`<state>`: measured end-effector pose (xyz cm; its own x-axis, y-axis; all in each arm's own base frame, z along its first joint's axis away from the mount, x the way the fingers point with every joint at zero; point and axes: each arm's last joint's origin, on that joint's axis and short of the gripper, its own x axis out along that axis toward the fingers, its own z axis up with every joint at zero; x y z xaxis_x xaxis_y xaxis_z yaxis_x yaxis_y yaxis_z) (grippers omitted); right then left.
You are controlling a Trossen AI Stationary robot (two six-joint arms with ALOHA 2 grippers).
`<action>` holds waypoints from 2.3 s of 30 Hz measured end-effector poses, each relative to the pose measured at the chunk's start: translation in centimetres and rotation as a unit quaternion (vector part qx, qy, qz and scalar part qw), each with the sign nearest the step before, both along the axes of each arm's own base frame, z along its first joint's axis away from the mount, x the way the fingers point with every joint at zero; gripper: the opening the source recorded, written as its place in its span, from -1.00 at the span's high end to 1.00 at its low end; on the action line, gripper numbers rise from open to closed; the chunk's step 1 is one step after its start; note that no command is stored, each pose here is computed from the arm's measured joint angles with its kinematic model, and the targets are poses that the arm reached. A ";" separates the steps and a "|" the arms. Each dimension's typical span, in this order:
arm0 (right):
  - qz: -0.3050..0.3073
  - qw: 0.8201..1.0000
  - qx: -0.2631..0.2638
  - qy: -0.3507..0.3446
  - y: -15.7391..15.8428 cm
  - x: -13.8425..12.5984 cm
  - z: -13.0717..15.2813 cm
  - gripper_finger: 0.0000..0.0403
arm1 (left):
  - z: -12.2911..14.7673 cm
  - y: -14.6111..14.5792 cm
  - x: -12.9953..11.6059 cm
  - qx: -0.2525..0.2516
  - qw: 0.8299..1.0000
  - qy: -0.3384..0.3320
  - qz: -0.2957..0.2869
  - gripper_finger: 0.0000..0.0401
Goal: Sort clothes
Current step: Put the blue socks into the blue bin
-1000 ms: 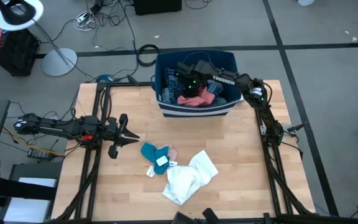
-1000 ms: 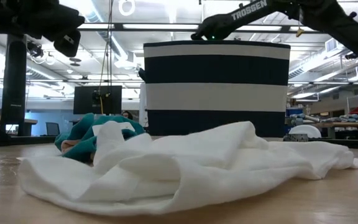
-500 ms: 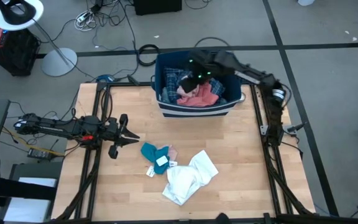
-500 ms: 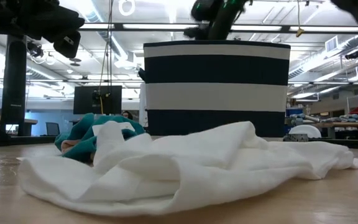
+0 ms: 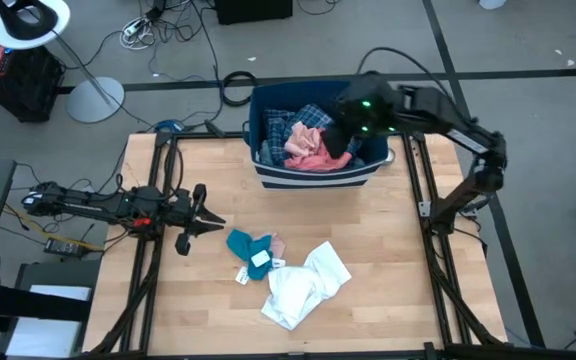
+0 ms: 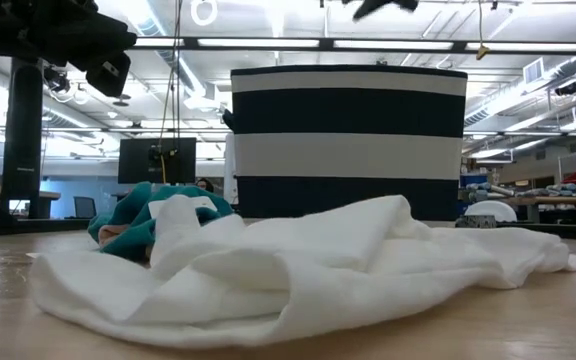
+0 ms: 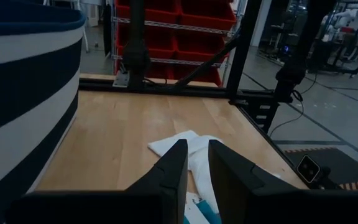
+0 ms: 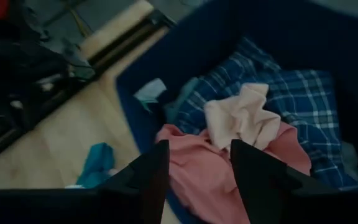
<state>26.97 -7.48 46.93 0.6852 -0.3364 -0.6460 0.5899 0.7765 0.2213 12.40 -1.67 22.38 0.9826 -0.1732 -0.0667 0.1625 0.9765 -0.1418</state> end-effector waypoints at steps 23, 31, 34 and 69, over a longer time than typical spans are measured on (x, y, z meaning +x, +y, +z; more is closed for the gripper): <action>0.047 0.996 -0.047 -0.056 12.3 -1.6 0.5 0.16 | 0.4 -0.1 0.0 -0.041 0.999 -0.015 -0.018 0.66; 0.020 0.998 -0.012 -0.052 15.2 1.2 -6.0 0.17 | 0.4 0.0 0.0 -0.040 0.999 -0.016 -0.001 0.66; 0.028 0.997 0.007 -0.065 15.8 2.4 -8.7 0.18 | 0.4 0.0 0.0 -0.039 0.999 -0.016 0.015 0.66; 0.021 0.993 0.064 0.092 18.6 -0.3 -16.8 0.18 | 3.1 -0.1 2.4 -0.147 0.983 0.096 0.046 0.63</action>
